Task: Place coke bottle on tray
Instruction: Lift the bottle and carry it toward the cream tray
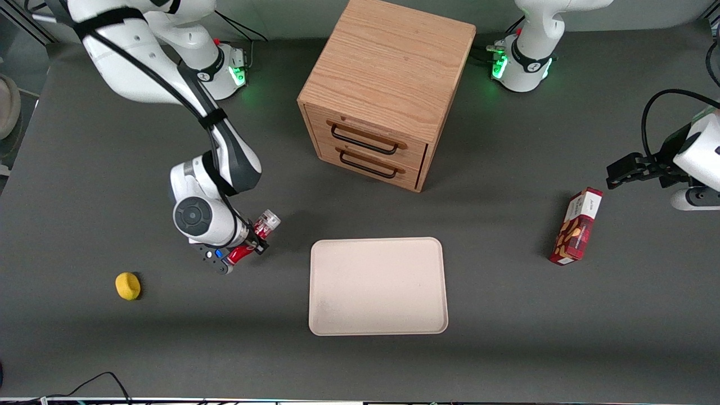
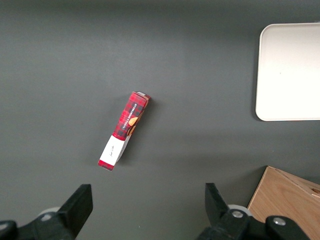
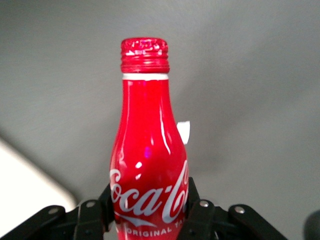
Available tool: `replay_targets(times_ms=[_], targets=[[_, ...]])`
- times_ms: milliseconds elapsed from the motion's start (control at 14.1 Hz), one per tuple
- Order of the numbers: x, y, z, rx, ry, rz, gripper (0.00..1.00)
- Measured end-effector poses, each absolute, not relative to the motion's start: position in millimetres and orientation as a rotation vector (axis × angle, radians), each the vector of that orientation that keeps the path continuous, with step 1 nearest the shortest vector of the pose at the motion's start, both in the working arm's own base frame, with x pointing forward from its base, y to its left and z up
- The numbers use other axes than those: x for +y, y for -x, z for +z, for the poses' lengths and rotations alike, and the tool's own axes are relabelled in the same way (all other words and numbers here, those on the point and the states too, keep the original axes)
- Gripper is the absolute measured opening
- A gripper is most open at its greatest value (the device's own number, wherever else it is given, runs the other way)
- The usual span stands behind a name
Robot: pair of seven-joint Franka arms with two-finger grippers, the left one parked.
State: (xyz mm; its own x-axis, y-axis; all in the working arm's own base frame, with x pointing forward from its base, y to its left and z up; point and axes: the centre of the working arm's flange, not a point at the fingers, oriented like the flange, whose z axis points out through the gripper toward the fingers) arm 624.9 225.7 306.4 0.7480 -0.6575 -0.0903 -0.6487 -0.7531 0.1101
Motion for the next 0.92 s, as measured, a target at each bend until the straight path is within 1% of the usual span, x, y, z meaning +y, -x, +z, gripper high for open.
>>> replay_targets(times_ms=[213, 284, 426, 567, 709, 780, 922], targets=[[241.2, -632.1, 400.6, -0.843, -2.979, -0.156, 0.55], [244.8, -634.5, 425.6, -0.727, -3.026, -0.14, 0.55], [252.5, -639.2, 460.5, -0.501, -3.105, -0.105, 0.55], [269.4, -642.4, 479.1, -0.354, -3.169, -0.066, 0.55], [294.3, -646.3, 484.8, -0.285, -3.223, -0.048, 0.55], [307.4, -649.5, 480.6, -0.261, -3.246, -0.05, 0.55], [330.2, -660.5, 453.4, -0.229, -3.284, -0.043, 0.55]])
